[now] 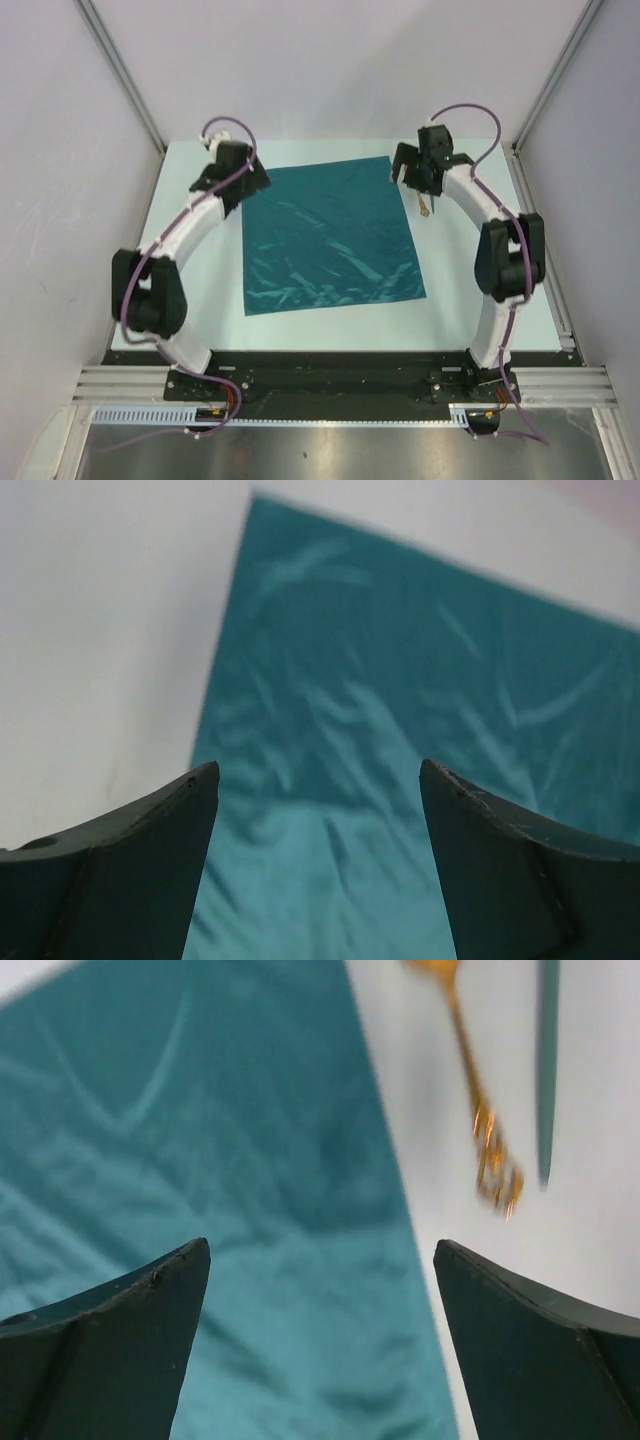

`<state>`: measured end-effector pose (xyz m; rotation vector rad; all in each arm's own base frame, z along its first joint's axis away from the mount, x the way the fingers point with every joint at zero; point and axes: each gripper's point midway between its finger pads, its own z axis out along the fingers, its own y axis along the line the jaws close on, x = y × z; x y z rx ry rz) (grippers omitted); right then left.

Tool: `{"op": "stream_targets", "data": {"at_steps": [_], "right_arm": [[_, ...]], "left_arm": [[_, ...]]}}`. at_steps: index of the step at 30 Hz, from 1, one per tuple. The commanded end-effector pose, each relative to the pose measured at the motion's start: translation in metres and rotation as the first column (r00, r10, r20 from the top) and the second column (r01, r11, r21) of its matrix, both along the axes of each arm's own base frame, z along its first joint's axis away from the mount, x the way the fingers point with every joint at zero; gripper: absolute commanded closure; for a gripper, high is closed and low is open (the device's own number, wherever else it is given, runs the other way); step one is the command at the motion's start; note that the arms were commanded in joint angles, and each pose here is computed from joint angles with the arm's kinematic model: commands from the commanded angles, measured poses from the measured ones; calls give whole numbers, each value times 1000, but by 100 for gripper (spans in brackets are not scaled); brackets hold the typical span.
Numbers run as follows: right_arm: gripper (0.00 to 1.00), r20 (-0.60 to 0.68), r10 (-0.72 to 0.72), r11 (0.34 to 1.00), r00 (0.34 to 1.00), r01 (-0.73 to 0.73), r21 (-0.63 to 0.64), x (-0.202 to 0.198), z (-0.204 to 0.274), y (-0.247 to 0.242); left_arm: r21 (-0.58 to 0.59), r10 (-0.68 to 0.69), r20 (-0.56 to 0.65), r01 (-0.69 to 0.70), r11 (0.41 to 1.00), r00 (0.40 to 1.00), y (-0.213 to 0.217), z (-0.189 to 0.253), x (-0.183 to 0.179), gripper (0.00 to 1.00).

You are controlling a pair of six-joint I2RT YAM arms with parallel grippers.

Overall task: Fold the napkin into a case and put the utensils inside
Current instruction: Pick up the flattened napkin from the center of the board.

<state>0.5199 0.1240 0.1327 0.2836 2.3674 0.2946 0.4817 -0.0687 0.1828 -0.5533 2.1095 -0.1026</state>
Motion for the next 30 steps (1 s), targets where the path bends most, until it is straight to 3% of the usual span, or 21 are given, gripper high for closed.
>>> {"op": "stream_targets", "data": {"at_steps": [1, 2, 4, 8, 10, 11, 17, 18, 20, 21, 24, 30], "right_arm": [[0, -60, 21, 997, 998, -17, 69, -67, 11, 8], [0, -39, 30, 993, 999, -25, 112, -80, 29, 2], [1, -80, 45, 989, 996, -33, 143, -111, 13, -2], [3, -149, 67, 993, 987, -51, 106, -163, 0, -3], [11, -228, 14, 999, 973, -6, 34, -187, -15, -12], [13, -241, 14, 1000, 970, -8, 27, -194, -19, -11], [19, -272, -45, 999, 961, 45, -5, -220, -44, -18], [25, -273, -46, 999, 961, 49, 3, -221, -45, -16], [26, -273, -50, 998, 961, 56, 13, -223, -45, -14], [27, -271, -51, 998, 961, 56, 12, -224, -45, -13], [27, -262, -65, 998, 963, 69, 6, -226, -45, -14], [28, -264, -77, 997, 961, 75, -17, -231, -48, -19]], "left_arm": [[-97, -52, -89, 44, 994, 995, -38, -20, -79, 14], [-119, -50, -79, 41, 992, 996, -39, -13, -95, 15], [-121, -17, -167, -3, 993, 986, -32, -44, -135, 17], [-125, 36, -279, -74, 989, 960, -11, -83, -205, 19], [-162, 37, -281, -85, 983, 959, -10, -85, -222, 20], [-139, 59, -338, -112, 984, 939, -4, -97, -238, 20], [-109, 111, -519, -195, 975, 847, 0, -129, -276, 30], [-107, 127, -530, -214, 971, 838, 1, -133, -278, 32], [-102, 142, -548, -234, 967, 824, 3, -141, -285, 35], [-131, 135, -555, -247, 960, 821, -2, -143, -287, 43], [-181, 112, -585, -264, 947, 803, -11, -156, -297, 52], [-156, 132, -614, -283, 946, 779, -7, -166, -305, 54]]}}
